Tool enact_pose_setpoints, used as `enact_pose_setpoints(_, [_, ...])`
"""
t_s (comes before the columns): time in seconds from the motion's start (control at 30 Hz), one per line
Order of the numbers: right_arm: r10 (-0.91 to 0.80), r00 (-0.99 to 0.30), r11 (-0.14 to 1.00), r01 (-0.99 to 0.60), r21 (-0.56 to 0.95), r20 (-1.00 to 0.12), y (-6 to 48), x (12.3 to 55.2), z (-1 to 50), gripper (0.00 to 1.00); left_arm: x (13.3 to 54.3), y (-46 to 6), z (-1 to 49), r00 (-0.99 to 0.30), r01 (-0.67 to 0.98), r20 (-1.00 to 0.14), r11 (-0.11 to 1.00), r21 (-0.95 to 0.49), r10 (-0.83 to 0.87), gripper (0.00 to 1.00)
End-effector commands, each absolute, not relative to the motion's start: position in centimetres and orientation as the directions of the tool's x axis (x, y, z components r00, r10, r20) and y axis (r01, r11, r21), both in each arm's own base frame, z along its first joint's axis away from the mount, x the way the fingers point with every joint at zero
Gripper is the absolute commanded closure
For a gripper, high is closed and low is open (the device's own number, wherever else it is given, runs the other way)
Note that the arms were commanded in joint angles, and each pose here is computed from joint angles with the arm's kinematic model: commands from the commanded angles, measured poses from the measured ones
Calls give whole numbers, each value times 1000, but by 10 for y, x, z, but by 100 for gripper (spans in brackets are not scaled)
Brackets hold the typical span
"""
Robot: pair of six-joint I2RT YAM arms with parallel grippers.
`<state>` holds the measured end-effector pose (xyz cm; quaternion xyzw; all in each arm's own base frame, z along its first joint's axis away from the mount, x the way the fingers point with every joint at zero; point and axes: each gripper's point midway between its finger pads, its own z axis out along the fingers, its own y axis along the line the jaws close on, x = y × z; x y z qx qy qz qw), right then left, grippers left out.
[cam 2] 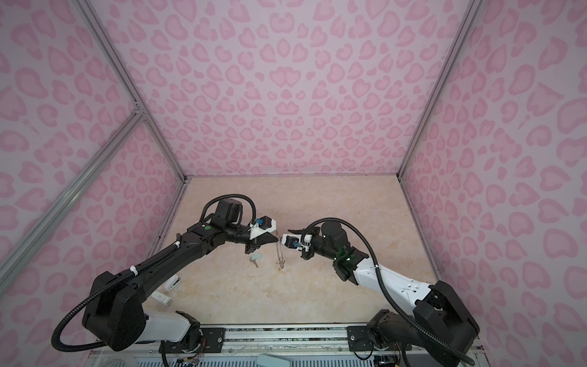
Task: Attach keys to a key ring
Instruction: Insert the key into the keyring.
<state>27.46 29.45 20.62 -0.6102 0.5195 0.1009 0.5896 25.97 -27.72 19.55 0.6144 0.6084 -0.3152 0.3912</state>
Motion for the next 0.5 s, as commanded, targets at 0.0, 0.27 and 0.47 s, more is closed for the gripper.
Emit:
enact_pose_setpoints(0.0, [-543,454,146,-777,-612,-706,299,264,193,74,255,-279,202,83,994,-873,21,107,480,97])
enact_pose_setpoints(0.27, [-569,469,98,-777,-621,-676,301,261,187,81,253,-277,201,84,994,-870,19,106,487,97])
enact_pose_setpoints(0.47, [-575,466,101,-775,-624,-672,302,262,185,91,253,-277,201,85,994,-869,19,108,488,97])
